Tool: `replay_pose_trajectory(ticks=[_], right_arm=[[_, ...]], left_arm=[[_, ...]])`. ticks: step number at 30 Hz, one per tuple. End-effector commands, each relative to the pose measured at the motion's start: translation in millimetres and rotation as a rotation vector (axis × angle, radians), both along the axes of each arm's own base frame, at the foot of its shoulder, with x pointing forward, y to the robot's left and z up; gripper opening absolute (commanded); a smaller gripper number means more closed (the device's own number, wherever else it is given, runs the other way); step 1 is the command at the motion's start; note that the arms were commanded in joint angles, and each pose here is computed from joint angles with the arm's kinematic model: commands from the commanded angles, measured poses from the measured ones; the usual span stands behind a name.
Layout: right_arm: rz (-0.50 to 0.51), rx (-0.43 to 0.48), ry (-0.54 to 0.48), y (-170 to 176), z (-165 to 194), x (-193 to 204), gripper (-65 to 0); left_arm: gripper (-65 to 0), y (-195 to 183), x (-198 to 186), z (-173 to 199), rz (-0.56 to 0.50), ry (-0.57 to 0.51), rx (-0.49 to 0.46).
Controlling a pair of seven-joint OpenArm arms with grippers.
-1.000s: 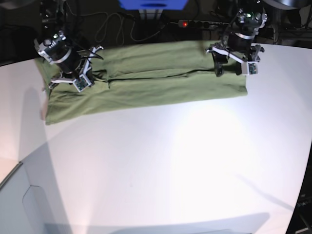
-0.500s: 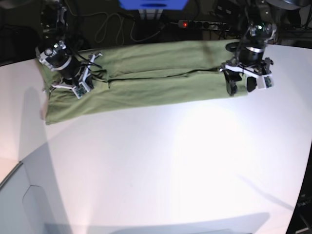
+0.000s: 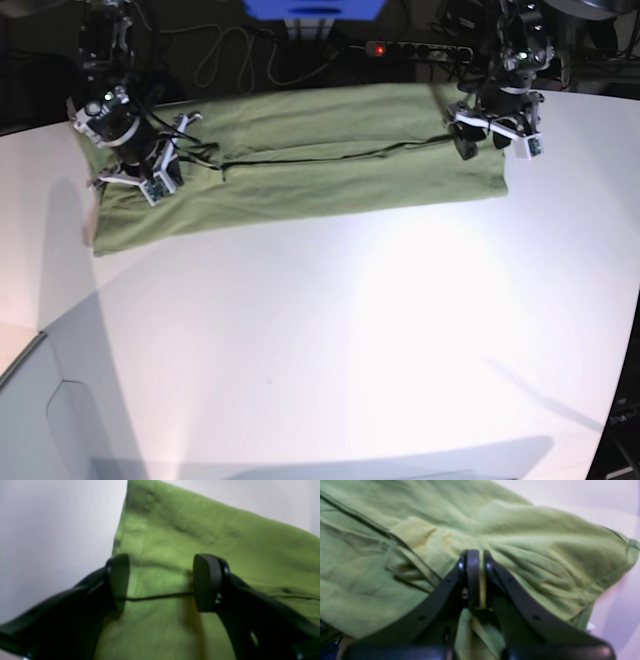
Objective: Fold the T-shirt properly
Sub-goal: 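Grasp the strip's end with the left gripper, right gripper holding the other end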
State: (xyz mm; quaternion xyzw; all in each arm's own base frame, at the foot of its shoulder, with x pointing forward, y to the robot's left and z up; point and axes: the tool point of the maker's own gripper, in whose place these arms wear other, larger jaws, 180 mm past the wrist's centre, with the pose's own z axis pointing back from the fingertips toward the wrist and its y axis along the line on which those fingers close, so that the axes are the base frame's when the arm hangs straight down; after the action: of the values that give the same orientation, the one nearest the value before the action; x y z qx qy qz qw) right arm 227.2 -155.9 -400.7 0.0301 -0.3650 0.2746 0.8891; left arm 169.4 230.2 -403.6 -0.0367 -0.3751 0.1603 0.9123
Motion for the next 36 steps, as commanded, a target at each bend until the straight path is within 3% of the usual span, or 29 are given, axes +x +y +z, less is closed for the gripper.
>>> replay_pose_trajectory(ticks=[1,11,17,30,36], right_arm=[[0.008,0.012,-0.039,1.3,10.0,6.5,-65.0],[0.008,0.012,-0.039,1.3,10.0,6.5,-65.0],[0.008,0.012,-0.039,1.3,10.0,6.5,-65.0],[0.007,0.014,-0.039,1.7,10.0,6.5,-65.0],[0.008,0.009,-0.038,0.9,9.8,6.5,-65.0]], left_arm=[[-26.8,2.6,2.7,7.8,-0.001,-0.029,0.009],[-26.8,1.7,11.2,59.3,-0.028,-0.141,0.065],[-26.8,33.5,-10.3,26.4,0.076,-0.049,0.071],[-26.8,36.3,-14.3,-5.0,0.111,0.011,0.029],[-29.3,19.1,-12.6,-8.0,0.064,0.018,0.009]])
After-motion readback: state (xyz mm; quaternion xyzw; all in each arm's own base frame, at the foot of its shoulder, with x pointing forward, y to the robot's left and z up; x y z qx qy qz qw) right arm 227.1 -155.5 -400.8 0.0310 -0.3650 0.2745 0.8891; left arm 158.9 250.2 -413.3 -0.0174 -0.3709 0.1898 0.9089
